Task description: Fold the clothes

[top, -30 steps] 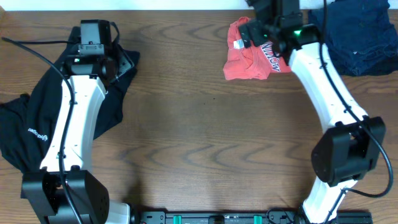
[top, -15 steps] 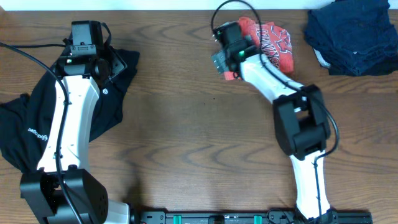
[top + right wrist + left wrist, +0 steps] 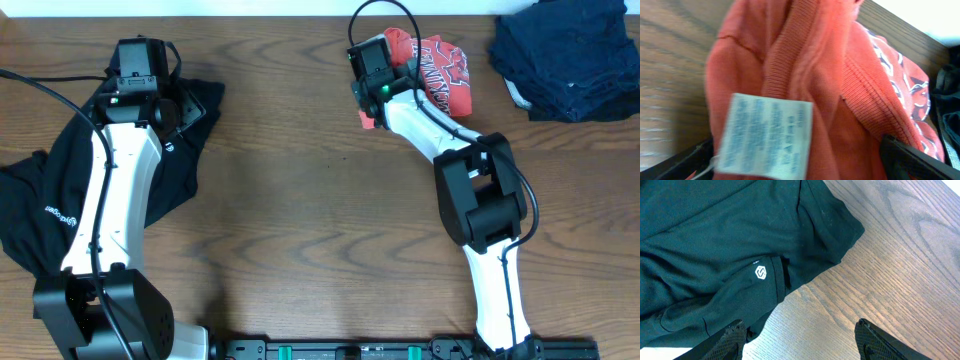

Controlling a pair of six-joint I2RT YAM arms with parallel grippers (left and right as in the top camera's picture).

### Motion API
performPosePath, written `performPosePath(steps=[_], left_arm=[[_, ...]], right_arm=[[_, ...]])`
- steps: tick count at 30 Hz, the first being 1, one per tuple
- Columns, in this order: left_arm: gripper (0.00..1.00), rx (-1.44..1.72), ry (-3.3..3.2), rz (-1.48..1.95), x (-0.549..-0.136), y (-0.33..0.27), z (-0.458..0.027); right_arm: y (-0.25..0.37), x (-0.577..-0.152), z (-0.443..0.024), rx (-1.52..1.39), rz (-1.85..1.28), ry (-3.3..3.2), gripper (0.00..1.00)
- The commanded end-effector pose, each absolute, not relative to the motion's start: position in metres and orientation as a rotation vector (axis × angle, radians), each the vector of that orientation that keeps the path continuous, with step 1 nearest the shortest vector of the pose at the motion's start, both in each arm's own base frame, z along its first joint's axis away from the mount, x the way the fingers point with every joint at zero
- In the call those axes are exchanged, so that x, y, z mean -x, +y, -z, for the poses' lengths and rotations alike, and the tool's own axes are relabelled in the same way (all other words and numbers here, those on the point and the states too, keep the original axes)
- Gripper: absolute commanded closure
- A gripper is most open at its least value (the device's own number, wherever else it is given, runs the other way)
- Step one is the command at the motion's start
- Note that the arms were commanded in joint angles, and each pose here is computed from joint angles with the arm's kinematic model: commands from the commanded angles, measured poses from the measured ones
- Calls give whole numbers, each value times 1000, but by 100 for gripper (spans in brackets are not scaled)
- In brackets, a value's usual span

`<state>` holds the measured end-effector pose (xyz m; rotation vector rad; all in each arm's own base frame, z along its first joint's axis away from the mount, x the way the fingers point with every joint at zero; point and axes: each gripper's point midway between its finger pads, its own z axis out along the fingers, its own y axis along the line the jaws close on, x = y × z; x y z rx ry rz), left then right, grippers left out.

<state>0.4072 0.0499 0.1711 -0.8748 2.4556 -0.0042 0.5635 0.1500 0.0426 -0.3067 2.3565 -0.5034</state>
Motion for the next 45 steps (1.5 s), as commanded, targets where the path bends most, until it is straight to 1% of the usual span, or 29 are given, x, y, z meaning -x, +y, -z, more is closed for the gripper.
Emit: performPosePath(steps=[1, 2, 4, 5, 6, 7, 9, 10, 11, 14, 18, 22, 27, 32, 35, 38, 45], left_arm=[[28, 862, 2480, -18, -406, 52, -163], [28, 862, 2479, -17, -406, 52, -163], [28, 862, 2477, -17, -407, 52, -164], [28, 862, 2478, -17, -407, 52, -164], [28, 862, 2477, -17, -407, 52, -164], [28, 862, 2478, -17, -407, 52, -163], [28, 861, 2479, -16, -407, 52, -163], [28, 862, 2478, -16, -407, 52, -164], [28, 862, 2478, -17, -406, 52, -164], [28, 862, 2479, -17, -406, 52, -163], [28, 862, 2480, -17, -406, 52, -163], [28, 863, 2484, -18, -405, 52, -163], [28, 863, 2486, -19, -405, 52, -163], [28, 863, 2486, -19, -405, 52, -162], [28, 863, 2486, -19, -405, 52, -163], [28, 864, 2486, -19, -405, 52, -162], [28, 864, 2489, -20, -404, 52, -162]], right_arm=[[128, -567, -40, 234, 558, 2361, 2], [126, -567, -39, 230, 554, 2363, 5], [123, -568, -36, 247, 532, 2382, 18], [122, -567, -34, 256, 523, 2394, 28], [121, -565, -31, 266, 512, 2410, 44], [120, -564, -29, 276, 502, 2425, 71], [118, -561, -26, 284, 502, 2445, 90], [117, -559, -25, 288, 505, 2453, 97], [117, -557, -23, 296, 506, 2463, 99], [119, -555, -27, 322, 513, 2464, 99], [125, -554, -58, 324, 463, 2449, 99], [132, -554, -119, 327, 358, 2411, 99], [120, -551, -203, 313, 288, 2325, 99], [92, -547, -259, 270, 239, 2257, 99], [77, -545, -273, 268, 224, 2240, 99], [71, -544, -270, 294, 170, 2259, 99], [85, -548, -222, 369, 131, 2357, 99]])
